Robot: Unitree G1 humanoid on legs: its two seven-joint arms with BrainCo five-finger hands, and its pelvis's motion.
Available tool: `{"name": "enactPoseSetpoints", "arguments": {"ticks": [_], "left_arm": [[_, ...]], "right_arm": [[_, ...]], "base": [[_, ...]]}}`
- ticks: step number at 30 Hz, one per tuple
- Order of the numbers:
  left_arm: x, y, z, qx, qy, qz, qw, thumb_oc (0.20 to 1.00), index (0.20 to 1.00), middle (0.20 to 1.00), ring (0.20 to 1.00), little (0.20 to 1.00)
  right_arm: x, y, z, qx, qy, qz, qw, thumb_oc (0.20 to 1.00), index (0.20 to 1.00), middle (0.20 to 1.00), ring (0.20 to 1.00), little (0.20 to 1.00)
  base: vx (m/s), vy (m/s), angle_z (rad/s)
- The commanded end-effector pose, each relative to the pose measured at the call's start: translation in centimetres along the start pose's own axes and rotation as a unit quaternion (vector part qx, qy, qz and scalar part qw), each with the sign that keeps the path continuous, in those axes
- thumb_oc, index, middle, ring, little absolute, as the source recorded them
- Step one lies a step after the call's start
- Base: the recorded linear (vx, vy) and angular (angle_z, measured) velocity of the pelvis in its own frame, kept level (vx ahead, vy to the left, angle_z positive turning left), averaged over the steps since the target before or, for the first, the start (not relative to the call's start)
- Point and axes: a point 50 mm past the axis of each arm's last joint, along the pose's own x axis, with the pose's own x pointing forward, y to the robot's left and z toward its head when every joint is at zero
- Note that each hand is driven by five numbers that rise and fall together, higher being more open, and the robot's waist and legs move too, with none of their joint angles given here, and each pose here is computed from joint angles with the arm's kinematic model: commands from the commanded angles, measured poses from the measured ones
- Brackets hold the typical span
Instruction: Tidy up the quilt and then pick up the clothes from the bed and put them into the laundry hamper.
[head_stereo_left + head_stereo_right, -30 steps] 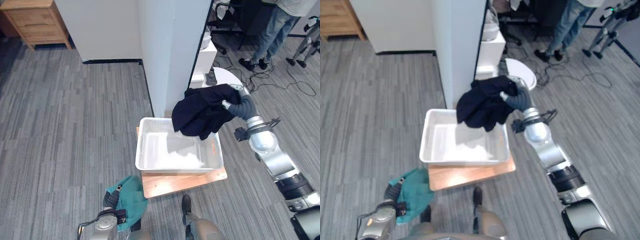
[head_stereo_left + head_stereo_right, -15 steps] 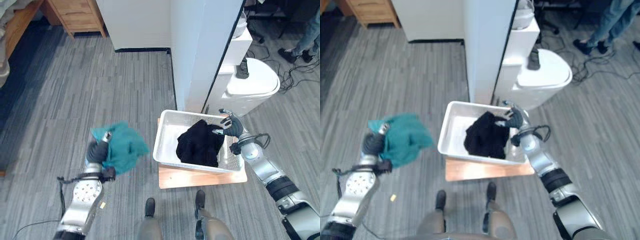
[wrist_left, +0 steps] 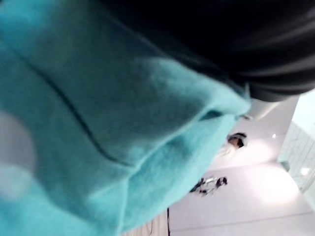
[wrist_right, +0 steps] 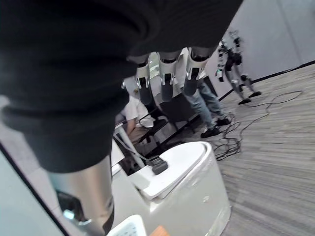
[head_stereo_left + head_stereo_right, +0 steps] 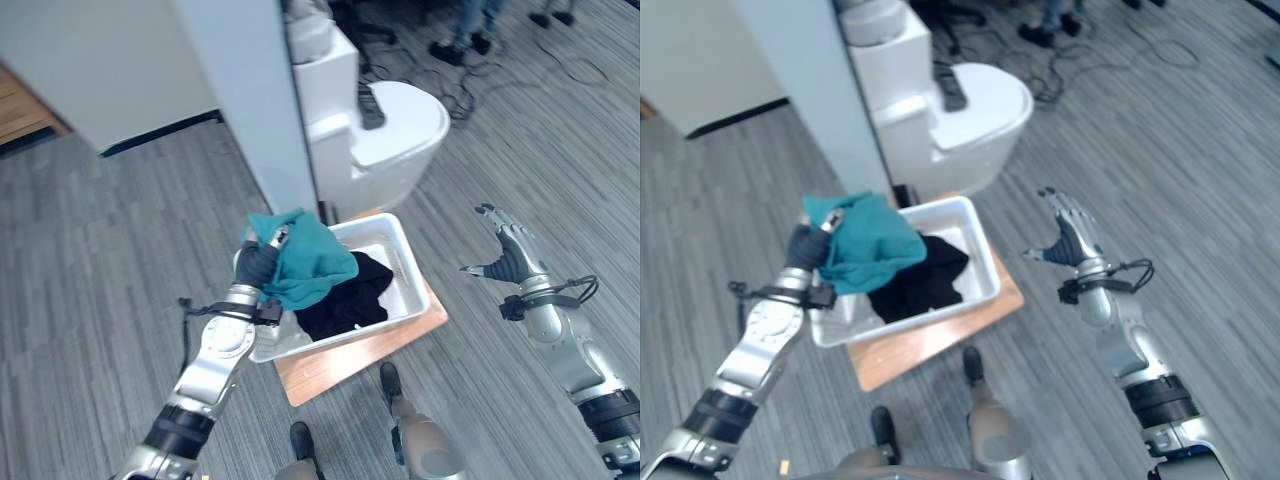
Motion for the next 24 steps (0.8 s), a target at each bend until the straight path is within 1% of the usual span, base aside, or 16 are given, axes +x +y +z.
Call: {"name": "enactPoseSetpoints", "arguments": {"ticks": [1, 3, 4, 5, 10, 11, 12, 13, 14, 15, 18, 19, 20, 22, 23, 24], "left_arm": [[2.0, -0.6, -0.4, 0.032, 0.006, 0.011, 0.999, 0.2, 0.2, 0.2, 0.2, 0.2], [2.2, -0.9, -1.1, 0.032, 0.023, 0.017, 0.999, 0.2, 0.2, 0.2, 0.2, 0.2], [2.4, -1.2, -1.9, 0.023, 0.044, 0.023, 0.998, 0.517, 0.517, 0.517, 0.517, 0.517], [2.6, -1.4, -3.3, 0.008, 0.083, 0.038, 0.996, 1.0, 1.0, 1.0, 1.0, 1.0], [2.3, -0.4, -4.1, 0.015, 0.101, 0.063, 0.993, 1.0, 1.0, 1.0, 1.0, 1.0], [1.8, 0.6, -3.8, 0.014, 0.091, 0.083, 0.992, 1.0, 1.0, 1.0, 1.0, 1.0], [1.7, 0.6, -3.8, 0.015, 0.092, 0.083, 0.992, 1.0, 1.0, 1.0, 1.0, 1.0], [0.6, 2.2, -4.1, 0.022, 0.095, 0.106, 0.99, 1.0, 1.0, 1.0, 1.0, 1.0], [0.6, 2.2, -4.1, 0.023, 0.095, 0.107, 0.989, 1.0, 1.0, 1.0, 1.0, 1.0], [-0.9, 3.8, -4.7, 0.013, 0.105, 0.138, 0.985, 1.0, 1.0, 1.0, 1.0, 1.0], [-3.7, 6.4, -5.8, 0.0, 0.131, 0.199, 0.971, 1.0, 1.0, 1.0, 1.0, 1.0], [-4.9, 7.4, -6.6, 0.0, 0.15, 0.226, 0.962, 1.0, 1.0, 1.0, 1.0, 1.0], [-6.9, 8.6, -7.8, 0.002, 0.182, 0.266, 0.947, 1.0, 1.0, 1.0, 1.0, 1.0], [-7.7, 8.9, -8.4, 0.002, 0.2, 0.279, 0.939, 1.0, 1.0, 1.0, 1.0, 1.0], [-10.4, 9.2, -10.2, 0.0, 0.252, 0.303, 0.919, 1.0, 1.0, 1.0, 1.0, 1.0], [-11.7, 9.0, -11.2, -0.011, 0.282, 0.312, 0.907, 1.0, 1.0, 1.0, 1.0, 1.0]], "right_arm": [[1.2, -1.7, 2.3, 0.005, -0.06, -0.044, 0.997, 1.0, 1.0, 1.0, 1.0, 1.0], [1.1, -1.5, 2.2, 0.011, -0.056, -0.043, 0.997, 1.0, 1.0, 1.0, 1.0, 1.0], [1.0, -1.3, 2.0, 0.016, -0.049, -0.043, 0.998, 1.0, 1.0, 1.0, 1.0, 1.0], [0.7, -1.1, 1.3, 0.018, -0.03, -0.044, 0.998, 1.0, 1.0, 1.0, 1.0, 1.0], [-0.6, -0.9, -1.5, 0.016, 0.032, -0.049, 0.998, 1.0, 1.0, 1.0, 1.0, 1.0], [-1.8, -0.4, -3.3, 0.009, 0.072, -0.04, 0.997, 1.0, 1.0, 1.0, 1.0, 1.0], [-1.7, -0.3, -3.2, 0.009, 0.072, -0.04, 0.997, 1.0, 1.0, 1.0, 1.0, 1.0], [-3.1, 0.7, -5.2, 0.014, 0.121, -0.022, 0.992, 1.0, 1.0, 1.0, 1.0, 1.0], [-3.1, 0.7, -5.1, 0.014, 0.121, -0.022, 0.992, 1.0, 1.0, 1.0, 1.0, 1.0], [-4.3, 1.9, -6.3, 0.043, 0.163, -0.009, 0.986, 1.0, 1.0, 1.0, 1.0, 1.0], [-5.8, 3.4, -7.7, 0.084, 0.219, 0.007, 0.972, 1.0, 1.0, 1.0, 1.0, 1.0], [-6.5, 4.3, -8.4, 0.097, 0.244, 0.017, 0.965, 1.0, 1.0, 1.0, 1.0, 1.0], [-7.8, 5.5, -9.3, 0.113, 0.284, 0.036, 0.951, 1.0, 1.0, 1.0, 1.0, 1.0], [-8.3, 6.2, -9.6, 0.125, 0.301, 0.042, 0.944, 1.0, 1.0, 1.0, 1.0, 1.0], [-9.6, 8.0, -10.2, 0.172, 0.353, 0.047, 0.919, 1.0, 1.0, 1.0, 1.0, 1.0], [-10.1, 8.7, -10.3, 0.193, 0.371, 0.051, 0.907, 1.0, 1.0, 1.0, 1.0, 1.0]], "base": [[-0.01, 0.002, -0.55], [-0.01, -0.007, -0.46], [-0.01, 0.001, -0.36], [0.03, 0.023, -0.25], [0.01, 0.003, -0.01], [0.0, -0.005, 0.12], [0.06, 0.001, 0.2], [0.01, -0.017, 0.29], [0.06, -0.015, 0.34], [0.03, -0.021, 0.26], [0.05, -0.017, 0.2], [0.05, -0.022, 0.32], [0.04, -0.026, 0.31], [0.02, -0.009, 0.33], [0.03, 0.001, 0.3], [0.03, 0.007, 0.21]]}}
